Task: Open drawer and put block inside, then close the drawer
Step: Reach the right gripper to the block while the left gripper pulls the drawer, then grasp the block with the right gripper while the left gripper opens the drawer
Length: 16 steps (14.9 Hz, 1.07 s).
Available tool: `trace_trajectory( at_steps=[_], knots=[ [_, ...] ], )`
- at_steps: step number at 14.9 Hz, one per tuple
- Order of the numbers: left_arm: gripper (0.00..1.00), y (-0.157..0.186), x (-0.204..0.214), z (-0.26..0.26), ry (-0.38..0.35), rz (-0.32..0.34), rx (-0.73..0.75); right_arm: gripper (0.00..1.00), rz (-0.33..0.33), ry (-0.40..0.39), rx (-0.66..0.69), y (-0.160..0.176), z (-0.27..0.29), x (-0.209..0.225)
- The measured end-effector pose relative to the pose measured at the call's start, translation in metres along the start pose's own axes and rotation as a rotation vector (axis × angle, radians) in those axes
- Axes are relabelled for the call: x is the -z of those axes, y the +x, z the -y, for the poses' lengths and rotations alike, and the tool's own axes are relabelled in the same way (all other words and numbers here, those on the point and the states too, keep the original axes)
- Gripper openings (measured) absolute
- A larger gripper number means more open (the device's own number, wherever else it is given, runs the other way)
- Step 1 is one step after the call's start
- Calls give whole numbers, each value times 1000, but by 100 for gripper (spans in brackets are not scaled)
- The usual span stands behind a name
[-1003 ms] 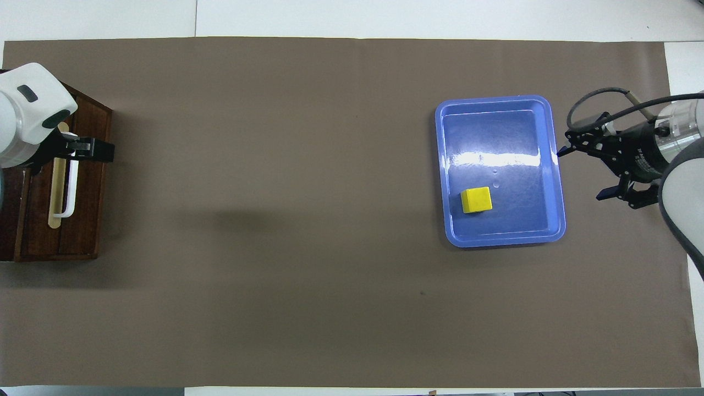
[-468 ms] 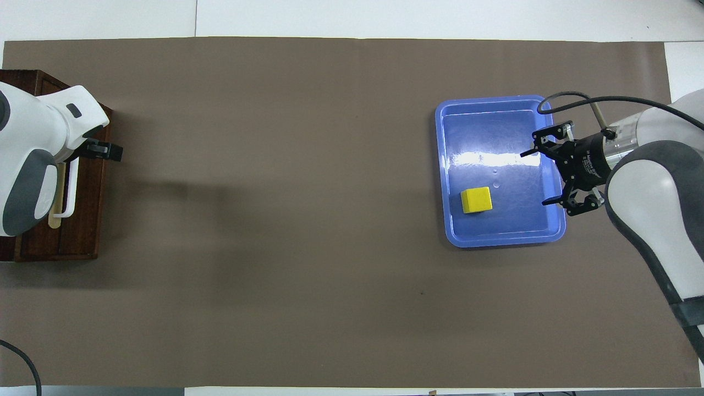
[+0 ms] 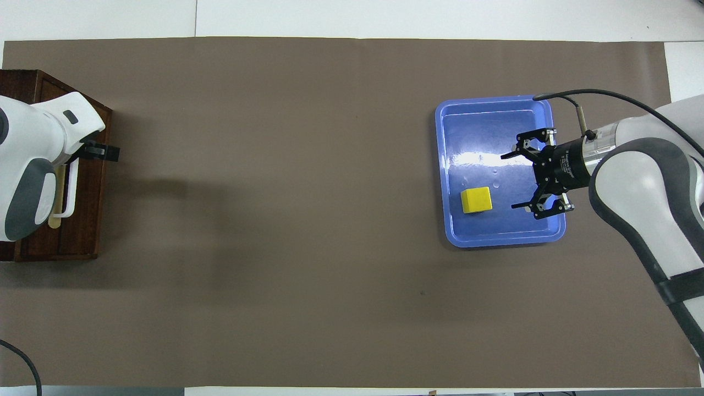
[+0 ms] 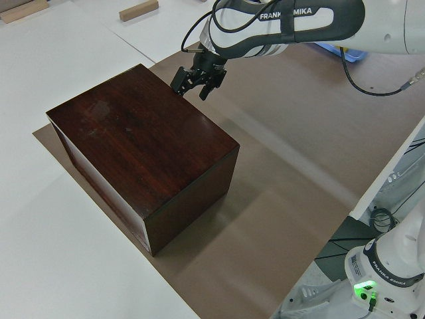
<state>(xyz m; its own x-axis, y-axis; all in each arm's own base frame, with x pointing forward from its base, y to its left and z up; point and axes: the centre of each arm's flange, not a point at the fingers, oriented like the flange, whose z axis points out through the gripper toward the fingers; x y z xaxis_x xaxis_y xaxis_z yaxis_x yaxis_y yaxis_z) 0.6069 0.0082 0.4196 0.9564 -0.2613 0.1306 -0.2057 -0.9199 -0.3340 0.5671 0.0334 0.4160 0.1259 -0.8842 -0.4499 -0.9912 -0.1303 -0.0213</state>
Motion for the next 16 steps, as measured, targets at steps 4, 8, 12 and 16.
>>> trace_trajectory(
  at_steps=[4, 8, 12, 16],
  knots=[
    [100, 0, -1, -6, 2, -1, -15, 100, 34, 14, -45, 7, -6, -16],
    [100, -1, -22, -24, -12, 33, -43, 100, 36, -4, -55, 11, -12, -24],
    [100, 1, -23, -29, 43, 30, -103, 100, 33, 4, -66, 15, -13, -32],
    [100, 6, -16, -46, 48, 12, -53, 100, 46, -14, -72, 21, -13, -47]
  ],
)
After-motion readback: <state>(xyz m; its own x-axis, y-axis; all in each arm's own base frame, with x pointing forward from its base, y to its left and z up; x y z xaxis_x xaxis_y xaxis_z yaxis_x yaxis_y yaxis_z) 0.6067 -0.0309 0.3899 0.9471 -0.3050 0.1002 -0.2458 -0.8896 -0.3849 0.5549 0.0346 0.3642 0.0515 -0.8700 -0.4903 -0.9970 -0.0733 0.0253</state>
